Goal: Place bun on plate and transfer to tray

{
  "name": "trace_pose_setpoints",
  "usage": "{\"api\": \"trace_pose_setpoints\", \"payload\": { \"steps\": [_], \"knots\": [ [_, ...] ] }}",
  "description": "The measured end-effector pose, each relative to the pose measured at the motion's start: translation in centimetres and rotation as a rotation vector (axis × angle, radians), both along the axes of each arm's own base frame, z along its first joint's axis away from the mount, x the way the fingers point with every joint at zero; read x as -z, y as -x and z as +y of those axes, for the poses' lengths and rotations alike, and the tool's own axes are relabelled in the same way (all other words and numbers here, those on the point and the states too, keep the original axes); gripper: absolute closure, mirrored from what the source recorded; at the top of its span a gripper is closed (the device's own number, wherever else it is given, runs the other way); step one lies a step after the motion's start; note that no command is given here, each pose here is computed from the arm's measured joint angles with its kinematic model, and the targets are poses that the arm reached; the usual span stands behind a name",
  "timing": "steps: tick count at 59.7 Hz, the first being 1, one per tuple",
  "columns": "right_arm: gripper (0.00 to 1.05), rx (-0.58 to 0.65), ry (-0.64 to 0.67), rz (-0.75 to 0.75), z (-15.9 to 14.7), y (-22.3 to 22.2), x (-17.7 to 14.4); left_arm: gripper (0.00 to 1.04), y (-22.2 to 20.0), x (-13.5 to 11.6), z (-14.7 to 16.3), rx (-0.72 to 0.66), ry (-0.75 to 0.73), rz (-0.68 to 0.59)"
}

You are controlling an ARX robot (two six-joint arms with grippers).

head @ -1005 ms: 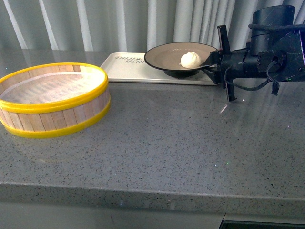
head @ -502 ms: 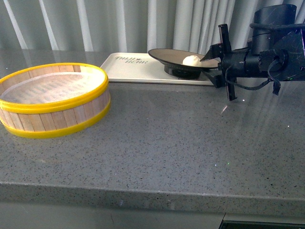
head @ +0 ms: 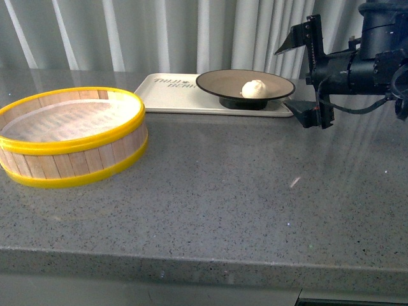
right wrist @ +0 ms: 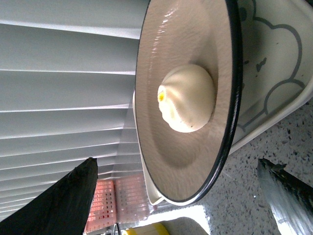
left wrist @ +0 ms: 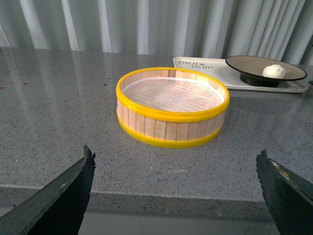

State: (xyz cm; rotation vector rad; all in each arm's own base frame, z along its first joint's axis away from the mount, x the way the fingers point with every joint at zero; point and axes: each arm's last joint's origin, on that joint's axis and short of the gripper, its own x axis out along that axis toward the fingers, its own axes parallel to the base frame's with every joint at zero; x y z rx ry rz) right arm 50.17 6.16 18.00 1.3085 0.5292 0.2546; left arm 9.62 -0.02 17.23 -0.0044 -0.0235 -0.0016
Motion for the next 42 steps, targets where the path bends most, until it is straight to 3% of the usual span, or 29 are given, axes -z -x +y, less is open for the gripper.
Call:
{"api": "trace_pose_setpoints", "payload": {
  "steps": [9,22,31,36,42],
  "knots": [
    [0.08,-0.008,0.065,-0.043,0.2,3.3,-2.0,0.07,0.0,0.0,0.0,0.0,0.0,0.0],
    [0.08,0.007,0.37,-0.14,0.7,11.0,-4.8,0.07,0.0,0.0,0.0,0.0,0.0,0.0],
    [0.1,0.019,0.476,-0.2,0.7,11.6,-5.1,0.07,0.0,0.0,0.0,0.0,0.0,0.0],
    [0.25,0.247,0.774,-0.365,-0.1,13.0,-3.7,0.07,0.0,0.0,0.0,0.0,0.0,0.0],
    [0.43,0.287,1.073,-0.472,-1.4,16.1,-2.8,0.07,0.0,0.0,0.0,-0.001,0.0,0.0]
  ]
}}
